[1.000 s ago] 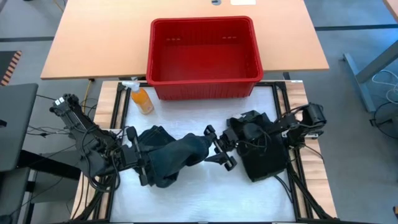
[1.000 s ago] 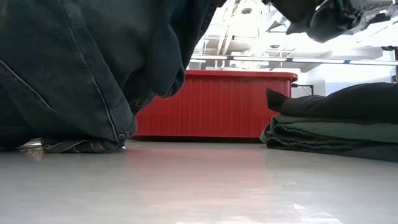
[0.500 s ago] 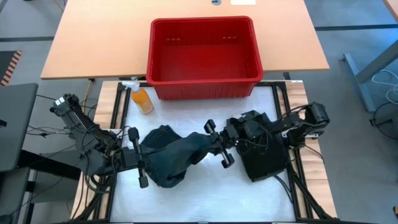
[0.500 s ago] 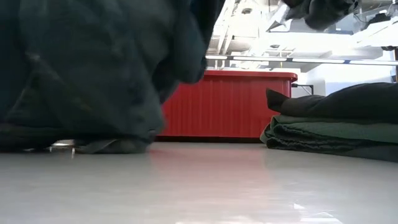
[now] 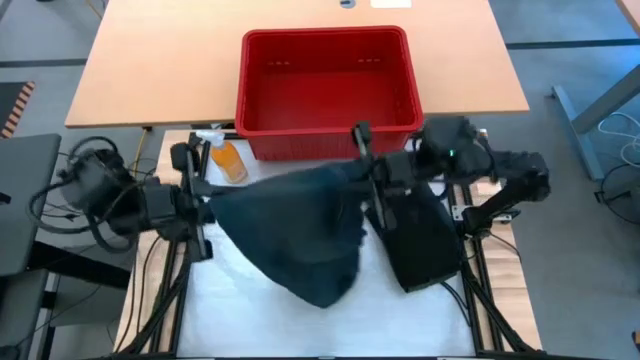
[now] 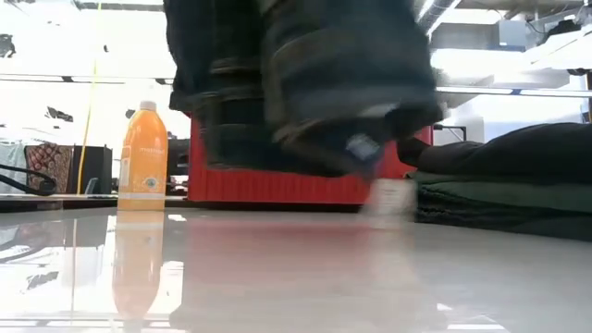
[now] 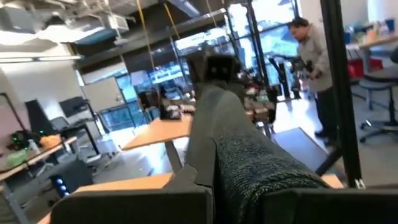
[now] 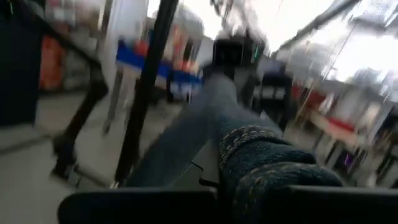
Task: Fold laundry
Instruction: Fold the dark blue jeans
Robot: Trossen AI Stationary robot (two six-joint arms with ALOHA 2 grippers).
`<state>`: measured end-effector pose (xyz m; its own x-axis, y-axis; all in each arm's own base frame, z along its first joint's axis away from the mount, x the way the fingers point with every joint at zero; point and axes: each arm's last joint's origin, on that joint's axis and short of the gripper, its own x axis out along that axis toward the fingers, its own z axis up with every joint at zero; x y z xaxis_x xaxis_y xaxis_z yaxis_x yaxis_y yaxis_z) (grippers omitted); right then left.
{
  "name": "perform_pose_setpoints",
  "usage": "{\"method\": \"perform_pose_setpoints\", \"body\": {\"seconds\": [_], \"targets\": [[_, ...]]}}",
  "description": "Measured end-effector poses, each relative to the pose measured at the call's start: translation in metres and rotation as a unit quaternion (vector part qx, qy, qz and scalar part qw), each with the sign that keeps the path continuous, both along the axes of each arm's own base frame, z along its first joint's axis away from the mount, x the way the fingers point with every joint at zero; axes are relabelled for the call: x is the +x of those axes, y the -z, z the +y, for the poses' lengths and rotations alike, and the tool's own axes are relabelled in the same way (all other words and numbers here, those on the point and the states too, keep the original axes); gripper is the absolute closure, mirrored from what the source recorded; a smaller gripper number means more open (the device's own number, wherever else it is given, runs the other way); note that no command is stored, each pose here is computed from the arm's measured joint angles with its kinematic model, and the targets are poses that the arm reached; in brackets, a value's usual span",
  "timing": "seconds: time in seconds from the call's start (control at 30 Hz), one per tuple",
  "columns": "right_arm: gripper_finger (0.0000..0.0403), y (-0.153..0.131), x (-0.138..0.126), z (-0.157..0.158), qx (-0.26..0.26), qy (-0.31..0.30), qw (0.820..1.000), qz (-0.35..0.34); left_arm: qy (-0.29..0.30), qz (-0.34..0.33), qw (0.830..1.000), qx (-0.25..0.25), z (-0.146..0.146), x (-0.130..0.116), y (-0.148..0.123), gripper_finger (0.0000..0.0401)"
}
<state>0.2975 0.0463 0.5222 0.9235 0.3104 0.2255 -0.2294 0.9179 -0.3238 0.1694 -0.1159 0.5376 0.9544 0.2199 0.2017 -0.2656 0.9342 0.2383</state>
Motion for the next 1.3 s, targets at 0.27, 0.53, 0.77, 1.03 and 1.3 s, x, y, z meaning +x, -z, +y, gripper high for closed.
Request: {"method": "perform_pose_setpoints", "body": {"seconds": [0.27,0.53,0.77,1.03,1.3], "targets": [[0.0377,-0.026,0.019,-0.003,-0.062,0.108,0.981,0.149,-0.021,0.048,0.998,0.021,-0.004,0.013,-0.009,0.0401],[0.0377,-0.029,0.006,-0.017,-0.039,0.21,0.968,0.133,-0.031,0.104,0.994,0.016,-0.005,0.017,0.007,0.0401],[0.0377,-0.022,0.002,-0.014,-0.043,0.19,0.965,0.174,-0.026,0.121,0.992,0.015,-0.005,0.024,0.014,0.0401],[0.0377,-0.018,-0.001,-0.002,-0.082,0.159,0.966,0.188,-0.022,0.118,0.992,0.023,-0.006,0.026,0.013,0.0401],[0.0377,-0.015,-0.003,0.002,-0.089,0.099,0.97,0.203,0.002,0.154,0.988,0.013,-0.006,0.025,0.023,0.0398]]}}
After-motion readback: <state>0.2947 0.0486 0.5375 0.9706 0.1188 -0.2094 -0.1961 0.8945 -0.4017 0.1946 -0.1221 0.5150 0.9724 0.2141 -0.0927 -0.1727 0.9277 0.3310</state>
